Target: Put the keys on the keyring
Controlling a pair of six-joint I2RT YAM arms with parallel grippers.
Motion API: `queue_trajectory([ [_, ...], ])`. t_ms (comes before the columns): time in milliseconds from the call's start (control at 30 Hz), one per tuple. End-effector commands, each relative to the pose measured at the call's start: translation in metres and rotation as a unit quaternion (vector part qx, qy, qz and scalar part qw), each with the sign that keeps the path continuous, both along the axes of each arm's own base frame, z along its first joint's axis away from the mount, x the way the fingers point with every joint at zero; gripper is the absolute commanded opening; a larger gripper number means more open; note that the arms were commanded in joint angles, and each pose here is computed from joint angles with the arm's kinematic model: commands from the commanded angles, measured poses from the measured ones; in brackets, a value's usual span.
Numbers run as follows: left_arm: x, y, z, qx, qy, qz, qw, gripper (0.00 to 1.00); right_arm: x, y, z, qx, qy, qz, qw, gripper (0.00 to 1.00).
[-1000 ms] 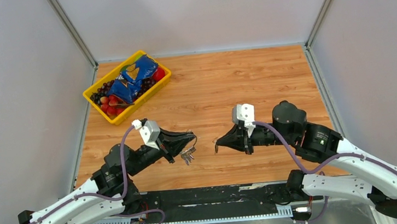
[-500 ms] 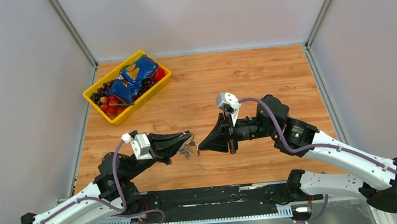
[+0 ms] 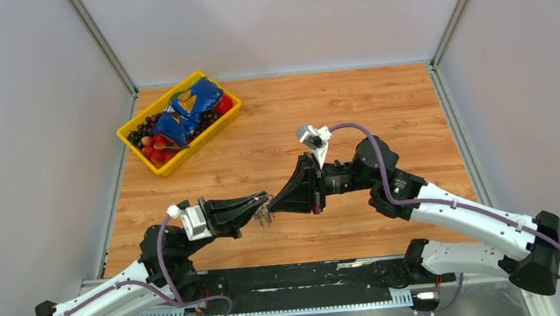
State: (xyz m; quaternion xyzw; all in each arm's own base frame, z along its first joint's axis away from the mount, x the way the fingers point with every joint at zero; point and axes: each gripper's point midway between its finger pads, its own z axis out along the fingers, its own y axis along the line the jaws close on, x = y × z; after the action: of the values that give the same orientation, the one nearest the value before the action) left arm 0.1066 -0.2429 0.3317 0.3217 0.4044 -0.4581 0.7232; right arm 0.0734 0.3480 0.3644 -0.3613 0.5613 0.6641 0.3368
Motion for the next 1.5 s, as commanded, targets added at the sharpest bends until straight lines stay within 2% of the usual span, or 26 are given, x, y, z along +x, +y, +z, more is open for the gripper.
queue_trajectory([
  [0, -0.013, 0.011, 0.029, -0.049, -0.050, -0.010, 0.997, 0.00, -0.003, 0.000, 0.020, 0.040, 0.001, 0.012, 0.999, 0.00],
  [467, -0.016, 0.010, 0.030, -0.050, -0.057, -0.017, 0.997, 0.00, 0.008, 0.016, 0.018, 0.042, 0.044, 0.008, 0.998, 0.00],
  [967, -0.018, 0.008, 0.028, -0.045, -0.057, -0.024, 0.997, 0.00, 0.008, 0.012, 0.038, 0.071, 0.031, 0.003, 0.997, 0.00],
  [1467, -0.015, 0.006, 0.027, -0.043, -0.052, -0.020, 0.998, 0.00, -0.009, 0.005, 0.058, 0.100, 0.033, 0.043, 0.993, 0.00],
])
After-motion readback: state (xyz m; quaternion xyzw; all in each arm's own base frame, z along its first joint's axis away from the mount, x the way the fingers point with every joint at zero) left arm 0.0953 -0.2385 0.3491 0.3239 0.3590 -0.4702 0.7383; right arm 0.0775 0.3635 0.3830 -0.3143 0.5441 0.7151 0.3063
